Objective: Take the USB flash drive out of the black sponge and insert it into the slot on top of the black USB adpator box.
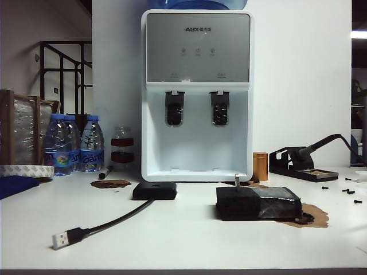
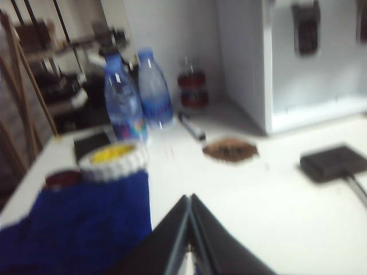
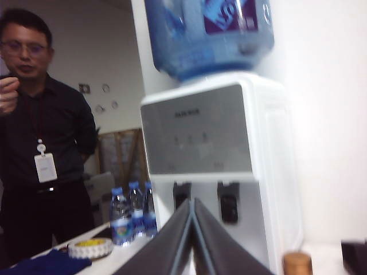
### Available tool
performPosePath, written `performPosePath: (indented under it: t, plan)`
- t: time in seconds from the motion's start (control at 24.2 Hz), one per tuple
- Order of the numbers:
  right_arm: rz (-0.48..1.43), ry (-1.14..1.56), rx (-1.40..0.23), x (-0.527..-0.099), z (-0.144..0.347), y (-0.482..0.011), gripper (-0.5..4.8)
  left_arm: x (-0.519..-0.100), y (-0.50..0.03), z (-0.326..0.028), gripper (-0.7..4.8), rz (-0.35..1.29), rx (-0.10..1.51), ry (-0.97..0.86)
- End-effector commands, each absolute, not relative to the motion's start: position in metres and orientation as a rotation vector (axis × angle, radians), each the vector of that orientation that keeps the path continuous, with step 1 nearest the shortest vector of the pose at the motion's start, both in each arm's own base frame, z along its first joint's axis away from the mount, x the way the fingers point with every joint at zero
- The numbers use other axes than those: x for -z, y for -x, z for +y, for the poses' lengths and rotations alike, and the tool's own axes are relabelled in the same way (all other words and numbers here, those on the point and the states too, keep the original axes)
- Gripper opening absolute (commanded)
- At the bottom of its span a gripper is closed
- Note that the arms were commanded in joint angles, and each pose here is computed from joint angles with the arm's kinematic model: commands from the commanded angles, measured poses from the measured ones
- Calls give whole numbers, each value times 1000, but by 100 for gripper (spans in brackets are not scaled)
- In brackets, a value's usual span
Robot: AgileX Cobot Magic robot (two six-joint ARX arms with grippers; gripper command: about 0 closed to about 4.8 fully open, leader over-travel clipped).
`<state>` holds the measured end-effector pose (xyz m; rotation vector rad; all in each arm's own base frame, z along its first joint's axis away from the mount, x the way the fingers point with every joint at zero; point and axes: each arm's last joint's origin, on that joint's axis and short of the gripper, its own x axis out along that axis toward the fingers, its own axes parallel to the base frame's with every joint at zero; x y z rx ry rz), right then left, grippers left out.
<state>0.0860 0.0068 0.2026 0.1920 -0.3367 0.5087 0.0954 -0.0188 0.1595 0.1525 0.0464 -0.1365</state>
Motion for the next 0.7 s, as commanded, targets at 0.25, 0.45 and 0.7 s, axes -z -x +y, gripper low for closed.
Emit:
performPosePath:
  t: [0.25,0.45,0.7]
  plan:
    - [-419,-188,-526,-209,7,-82,-1,-175,-95,-19,-4,-106,147,-136]
    - [-419,-188,-526,-209,7,-82,0,-180,-94,-19,-4,-162,128,-125]
    - [-418,-188,-526,-209,7,-82,0,-203,-89,-16,-4,-250,62,-93]
